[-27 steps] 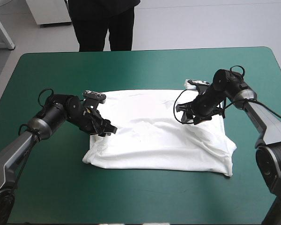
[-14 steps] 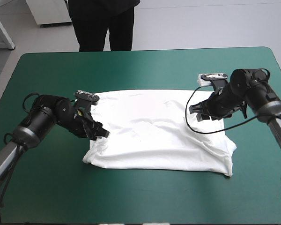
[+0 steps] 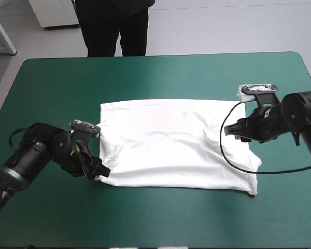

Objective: Fold the cloth

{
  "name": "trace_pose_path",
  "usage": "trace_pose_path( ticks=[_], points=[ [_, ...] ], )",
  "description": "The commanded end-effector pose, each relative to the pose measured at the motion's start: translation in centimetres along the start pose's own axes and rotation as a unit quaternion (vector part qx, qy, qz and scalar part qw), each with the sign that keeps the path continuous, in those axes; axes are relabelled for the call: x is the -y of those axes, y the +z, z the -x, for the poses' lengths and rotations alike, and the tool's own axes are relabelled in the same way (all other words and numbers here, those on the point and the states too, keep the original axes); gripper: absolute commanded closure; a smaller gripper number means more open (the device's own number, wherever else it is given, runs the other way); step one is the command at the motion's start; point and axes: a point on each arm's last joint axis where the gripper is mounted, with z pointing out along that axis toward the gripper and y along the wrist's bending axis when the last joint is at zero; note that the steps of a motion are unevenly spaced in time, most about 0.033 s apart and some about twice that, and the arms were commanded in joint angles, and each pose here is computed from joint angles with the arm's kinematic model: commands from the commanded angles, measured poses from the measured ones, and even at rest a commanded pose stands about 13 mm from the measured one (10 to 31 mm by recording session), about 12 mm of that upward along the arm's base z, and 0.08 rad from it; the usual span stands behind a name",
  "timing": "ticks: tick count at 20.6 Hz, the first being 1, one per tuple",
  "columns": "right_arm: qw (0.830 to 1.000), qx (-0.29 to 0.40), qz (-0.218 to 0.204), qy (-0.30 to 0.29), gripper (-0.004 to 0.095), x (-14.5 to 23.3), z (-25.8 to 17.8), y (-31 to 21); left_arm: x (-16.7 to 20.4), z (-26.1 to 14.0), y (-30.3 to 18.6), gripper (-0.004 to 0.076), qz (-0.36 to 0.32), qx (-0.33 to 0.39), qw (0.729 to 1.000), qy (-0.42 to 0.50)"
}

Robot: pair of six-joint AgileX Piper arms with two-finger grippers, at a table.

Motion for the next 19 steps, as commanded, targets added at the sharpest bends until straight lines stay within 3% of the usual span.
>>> trace_pose_path(
  ticks=[1, 6, 12, 17, 19],
  points=[
    [0.999, 0.042, -0.015, 0.002, 0.05, 0.1, -0.7, -2.7, 1.3, -0.1, 0.4, 0.0355, -0.012, 0.033, 0.999, 0.002],
    [0.998, 0.054, -0.013, 0.004, 0.0521, 0.0, -1.5, -3.6, 0.9, 0.8, 3.7, 0.0355, 0.021, 0.014, 1.0, -0.017],
    [0.997, 0.07, -0.013, 0.004, 0.0538, 0.0, -2.1, -4.6, 0.7, 2.2, 8.7, 0.0355, 0.041, -0.062, 0.996, -0.039],
    [0.996, 0.08, -0.035, -0.003, 0.0562, 0.3, -2.4, -5.2, 0.8, 2.5, 11.3, 0.0356, 0.041, -0.101, 0.992, -0.07],
    [0.996, 0.08, -0.038, -0.003, 0.0561, 0.4, -2.3, -5.2, 0.8, 2.5, 11.7, 0.0441, 0.04, -0.108, 0.991, -0.071]
  ],
)
